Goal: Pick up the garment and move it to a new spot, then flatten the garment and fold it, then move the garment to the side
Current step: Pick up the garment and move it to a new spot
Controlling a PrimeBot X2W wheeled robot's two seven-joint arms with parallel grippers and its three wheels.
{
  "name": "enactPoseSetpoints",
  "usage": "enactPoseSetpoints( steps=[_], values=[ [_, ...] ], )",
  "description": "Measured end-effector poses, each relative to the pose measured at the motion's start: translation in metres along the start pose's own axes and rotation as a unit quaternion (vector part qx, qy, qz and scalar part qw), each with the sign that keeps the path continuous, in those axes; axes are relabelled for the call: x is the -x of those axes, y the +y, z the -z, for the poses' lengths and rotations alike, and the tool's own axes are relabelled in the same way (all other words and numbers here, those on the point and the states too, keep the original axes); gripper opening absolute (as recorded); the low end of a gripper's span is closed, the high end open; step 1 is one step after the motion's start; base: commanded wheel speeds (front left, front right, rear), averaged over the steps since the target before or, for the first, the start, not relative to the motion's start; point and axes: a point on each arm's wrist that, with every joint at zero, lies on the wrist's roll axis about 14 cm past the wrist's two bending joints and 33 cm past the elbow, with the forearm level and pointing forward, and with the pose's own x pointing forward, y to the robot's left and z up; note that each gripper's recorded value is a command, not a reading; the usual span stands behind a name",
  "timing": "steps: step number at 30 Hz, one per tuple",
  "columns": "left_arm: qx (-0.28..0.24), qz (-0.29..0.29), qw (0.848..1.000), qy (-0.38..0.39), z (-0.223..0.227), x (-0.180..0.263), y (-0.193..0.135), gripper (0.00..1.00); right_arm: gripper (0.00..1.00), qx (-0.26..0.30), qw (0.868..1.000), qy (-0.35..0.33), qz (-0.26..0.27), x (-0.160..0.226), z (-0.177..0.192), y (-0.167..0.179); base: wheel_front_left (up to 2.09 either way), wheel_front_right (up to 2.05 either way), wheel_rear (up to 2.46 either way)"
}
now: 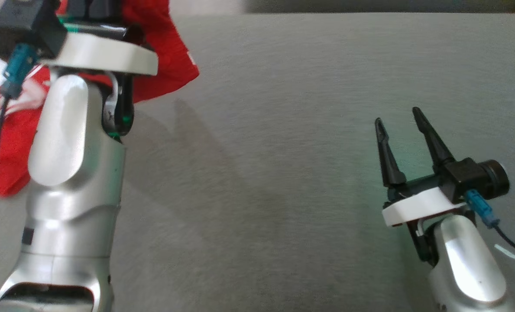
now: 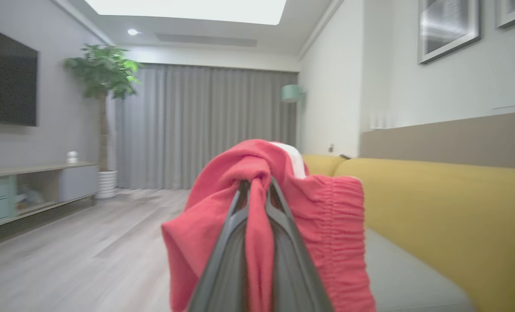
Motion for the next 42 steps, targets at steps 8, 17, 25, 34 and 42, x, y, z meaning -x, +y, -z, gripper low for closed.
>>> enactPoseSetpoints(
  steps=[8,17,25,34,42],
  values=[
    [0.113,0.169,0.979,-0.027,-0.041,-0.025,-0.138,0.0,1.0,0.003,0.994,-0.034,0.104,0.057,-0.034,-0.057,0.0,0.0,0.0],
    [0.285,0.309,0.907,0.014,-0.032,-0.013,-0.275,0.0,1.0,-0.015,0.976,-0.048,0.213,0.123,-0.046,-0.11,0.0,0.0,0.0],
    [0.3,0.296,0.878,0.226,0.143,0.059,-0.316,1.0,1.0,-0.023,0.97,-0.018,0.243,0.135,-0.026,-0.126,0.0,0.0,0.0],
    [0.202,0.192,0.938,0.207,0.171,0.077,-0.229,1.0,1.0,-0.031,0.972,-0.012,0.234,0.118,-0.017,-0.125,0.0,0.0,0.0],
    [0.15,0.092,0.968,0.179,0.138,0.136,-0.147,1.0,1.0,-0.048,0.98,0.003,0.191,0.119,-0.005,-0.087,0.0,0.0,0.0]
  ],
)
